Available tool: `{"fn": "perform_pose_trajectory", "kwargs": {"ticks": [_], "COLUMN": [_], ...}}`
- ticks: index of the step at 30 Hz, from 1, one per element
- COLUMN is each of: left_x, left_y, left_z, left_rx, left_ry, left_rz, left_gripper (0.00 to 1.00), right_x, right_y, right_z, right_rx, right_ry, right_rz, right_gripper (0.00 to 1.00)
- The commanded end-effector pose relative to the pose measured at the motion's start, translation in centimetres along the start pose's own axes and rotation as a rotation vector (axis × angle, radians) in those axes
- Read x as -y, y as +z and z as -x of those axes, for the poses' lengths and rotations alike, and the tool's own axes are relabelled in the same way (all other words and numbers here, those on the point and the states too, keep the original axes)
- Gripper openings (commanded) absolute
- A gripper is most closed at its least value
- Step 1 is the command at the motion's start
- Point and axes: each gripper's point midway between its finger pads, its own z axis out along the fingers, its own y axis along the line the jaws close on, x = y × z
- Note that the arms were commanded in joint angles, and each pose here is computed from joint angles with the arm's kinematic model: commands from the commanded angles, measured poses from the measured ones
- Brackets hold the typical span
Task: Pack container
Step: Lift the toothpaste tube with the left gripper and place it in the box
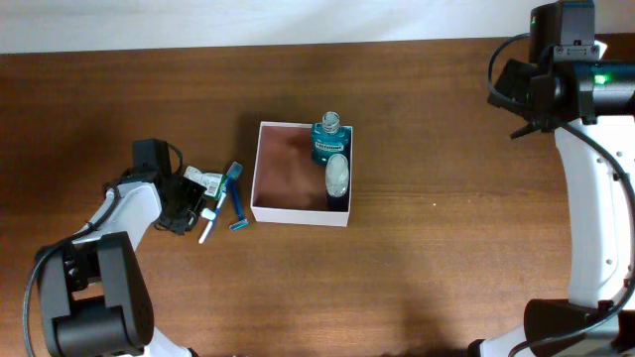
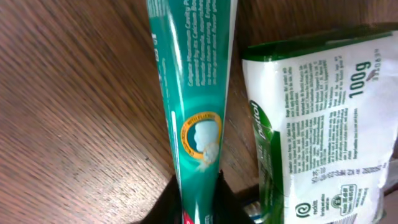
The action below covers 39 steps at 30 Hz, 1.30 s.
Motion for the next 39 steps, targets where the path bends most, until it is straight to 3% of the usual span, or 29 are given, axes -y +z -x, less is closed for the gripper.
{"fn": "perform_pose_trajectory", "kwargs": {"ticks": [1,10,15,19,22,25,30,39], "left_x": [-0.2,-2.9,-0.9,3.7,8.2,11.2,14.8,16.5], "left_y": [-0.2,-6.2,-12.3,-18.1,-22.2,-24.5,-24.0,-15.4], "left_z": [0.2,3.6,4.3,3.6,0.7,-2.6,-8.5,-14.7], "left_rx": [-0.008,0.116,0.258,0.407,0.478,0.501,0.432,0.263], "left_ry": [-0.001,-0.048,0.01,0.251,0.492,0.608,0.759,0.901], "left_rz": [-0.001,0.008,-0.139,-0.352,-0.547,-0.669,-0.762,-0.617], "left_gripper": [0.1,0.11,0.11,0.11,0.11,0.11,0.11,0.11], "right_x": [0.1,0.1,0.1,0.1,0.1,0.1,0.1,0.1], "right_y": [0.2,0.2,0.2,0.2,0.2,0.2,0.2,0.2], "right_z": [0.2,0.2,0.2,0.2,0.2,0.2,0.2,0.2], "right_rx": [0.0,0.0,0.0,0.0,0.0,0.0,0.0,0.0], "right_ry": [0.004,0.004,0.004,0.004,0.005,0.004,0.004,0.004], "right_rz": [-0.005,-0.005,-0.005,-0.005,-0.005,-0.005,-0.005,-0.005], "right_gripper": [0.99,0.99,0.99,0.99,0.99,0.99,0.99,0.98]}}
